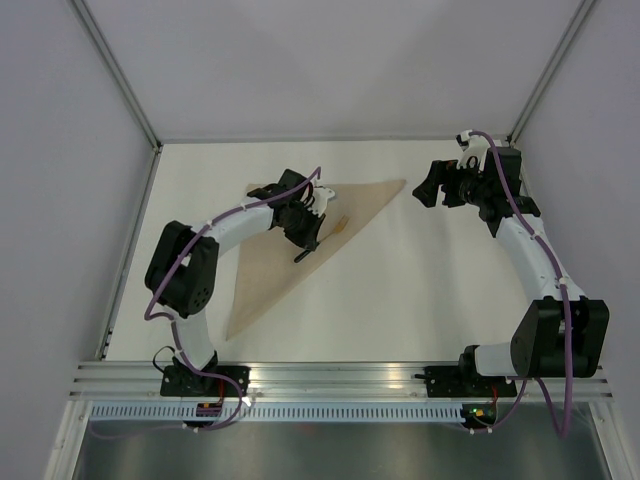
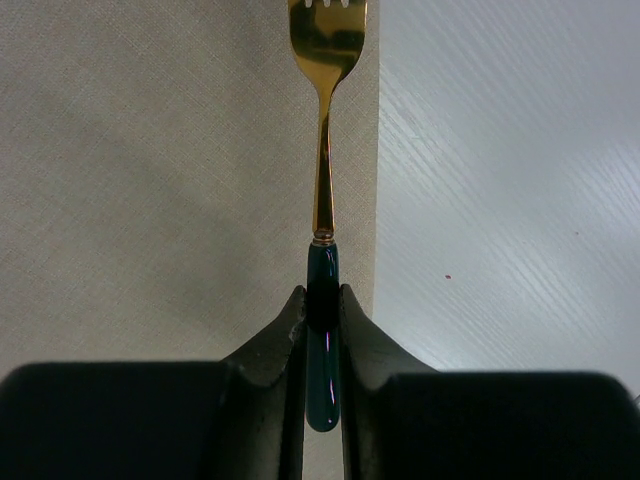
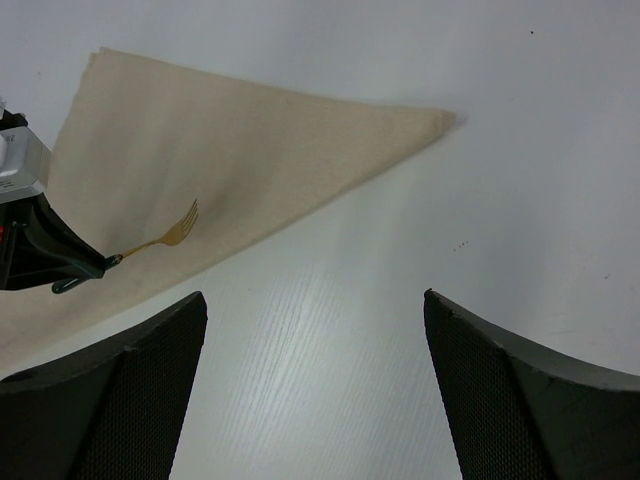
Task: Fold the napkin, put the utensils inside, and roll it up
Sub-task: Place the utensil onto the napkin
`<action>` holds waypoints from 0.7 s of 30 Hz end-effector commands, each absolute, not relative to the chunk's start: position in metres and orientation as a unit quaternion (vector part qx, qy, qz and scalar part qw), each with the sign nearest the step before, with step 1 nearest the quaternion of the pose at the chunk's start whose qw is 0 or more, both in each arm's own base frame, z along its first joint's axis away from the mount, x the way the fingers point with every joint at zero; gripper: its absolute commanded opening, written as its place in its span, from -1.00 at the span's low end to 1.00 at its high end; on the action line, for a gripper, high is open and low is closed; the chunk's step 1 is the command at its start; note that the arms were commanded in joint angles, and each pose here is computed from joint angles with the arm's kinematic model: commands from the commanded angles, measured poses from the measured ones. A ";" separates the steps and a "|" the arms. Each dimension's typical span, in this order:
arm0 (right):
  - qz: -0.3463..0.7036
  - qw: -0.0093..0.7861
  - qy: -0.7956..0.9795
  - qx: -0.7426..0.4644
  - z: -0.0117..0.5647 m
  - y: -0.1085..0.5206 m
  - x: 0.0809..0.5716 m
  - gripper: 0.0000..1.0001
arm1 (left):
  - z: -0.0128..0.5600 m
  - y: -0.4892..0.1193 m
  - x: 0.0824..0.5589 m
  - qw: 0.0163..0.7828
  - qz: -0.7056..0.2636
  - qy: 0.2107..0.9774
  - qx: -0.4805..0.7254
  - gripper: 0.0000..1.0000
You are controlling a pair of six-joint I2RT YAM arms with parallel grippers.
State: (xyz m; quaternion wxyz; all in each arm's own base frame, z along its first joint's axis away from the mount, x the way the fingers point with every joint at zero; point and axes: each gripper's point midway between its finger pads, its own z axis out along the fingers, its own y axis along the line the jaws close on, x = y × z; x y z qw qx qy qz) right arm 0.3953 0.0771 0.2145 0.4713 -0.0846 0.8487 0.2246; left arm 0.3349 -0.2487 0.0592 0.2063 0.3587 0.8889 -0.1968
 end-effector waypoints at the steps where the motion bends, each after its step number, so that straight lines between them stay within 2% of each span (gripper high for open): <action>1: 0.220 0.493 0.837 -0.087 0.231 0.077 0.400 0.88 | 0.067 -0.258 0.342 0.224 -0.201 0.873 0.385 -0.95; 21: 0.218 0.493 0.838 -0.086 0.231 0.076 0.398 0.88 | 0.032 -0.257 0.330 0.189 -0.195 0.881 0.386 -0.95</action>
